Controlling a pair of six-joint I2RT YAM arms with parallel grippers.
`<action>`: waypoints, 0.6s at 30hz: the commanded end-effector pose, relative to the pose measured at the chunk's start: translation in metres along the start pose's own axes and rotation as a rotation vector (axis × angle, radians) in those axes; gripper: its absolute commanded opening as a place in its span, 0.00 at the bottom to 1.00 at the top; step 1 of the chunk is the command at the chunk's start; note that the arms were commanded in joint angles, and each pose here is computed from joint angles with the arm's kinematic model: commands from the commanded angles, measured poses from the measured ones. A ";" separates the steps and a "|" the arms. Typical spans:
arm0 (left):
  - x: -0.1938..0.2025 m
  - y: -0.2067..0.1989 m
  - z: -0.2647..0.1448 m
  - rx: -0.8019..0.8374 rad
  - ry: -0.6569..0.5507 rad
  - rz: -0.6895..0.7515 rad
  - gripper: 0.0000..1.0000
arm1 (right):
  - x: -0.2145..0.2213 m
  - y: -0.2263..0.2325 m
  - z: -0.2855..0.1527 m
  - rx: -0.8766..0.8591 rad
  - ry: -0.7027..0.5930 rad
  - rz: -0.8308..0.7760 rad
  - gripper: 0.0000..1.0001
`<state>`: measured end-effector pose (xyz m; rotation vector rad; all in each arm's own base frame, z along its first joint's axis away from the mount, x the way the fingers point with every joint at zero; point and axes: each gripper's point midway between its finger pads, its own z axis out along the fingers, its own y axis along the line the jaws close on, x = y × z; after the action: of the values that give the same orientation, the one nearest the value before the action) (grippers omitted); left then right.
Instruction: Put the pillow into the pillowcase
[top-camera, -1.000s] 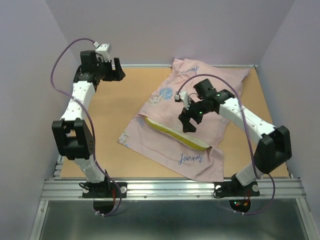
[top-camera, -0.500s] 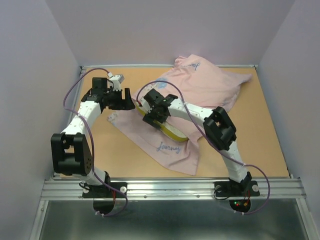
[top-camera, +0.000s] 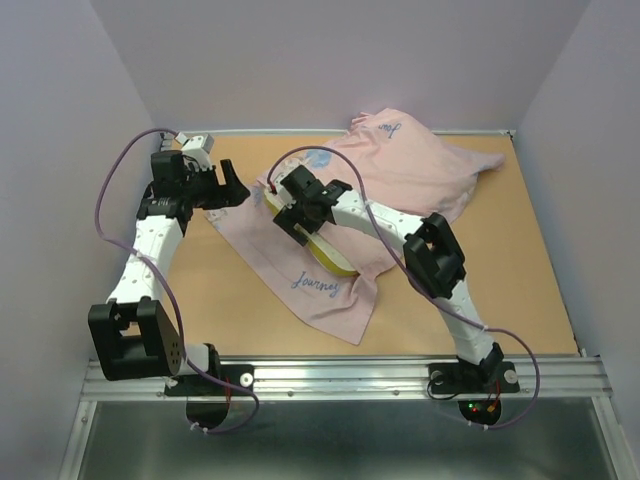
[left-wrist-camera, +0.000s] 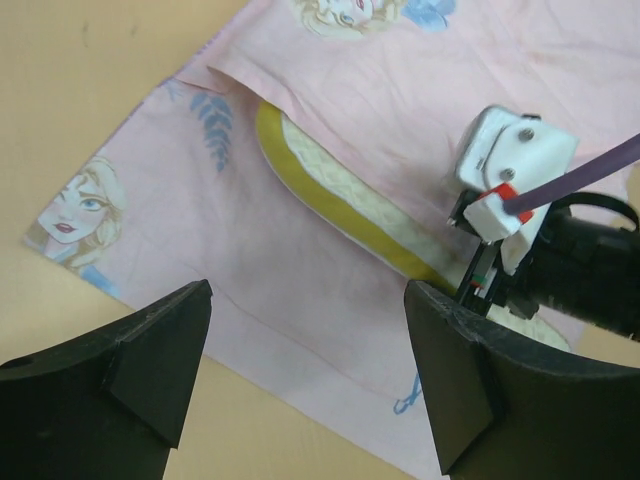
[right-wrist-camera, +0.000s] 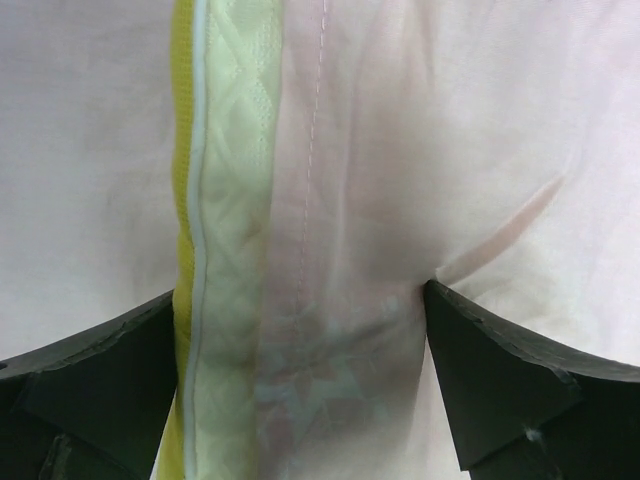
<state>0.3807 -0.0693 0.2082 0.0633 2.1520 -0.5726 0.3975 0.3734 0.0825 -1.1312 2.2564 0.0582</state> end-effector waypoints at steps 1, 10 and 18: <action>-0.009 0.001 -0.005 -0.016 -0.049 -0.015 0.89 | 0.034 0.011 0.036 -0.011 0.093 0.002 0.97; 0.035 0.012 -0.015 -0.083 -0.013 -0.065 0.84 | -0.019 -0.015 -0.014 -0.170 -0.077 0.138 0.01; 0.048 -0.005 0.016 -0.039 0.020 -0.105 0.78 | -0.062 -0.066 -0.082 -0.650 -0.289 0.577 0.00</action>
<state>0.3483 -0.0694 0.1640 -0.0743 2.2341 -0.5482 0.4264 0.3515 0.1094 -0.7960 2.4177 0.7895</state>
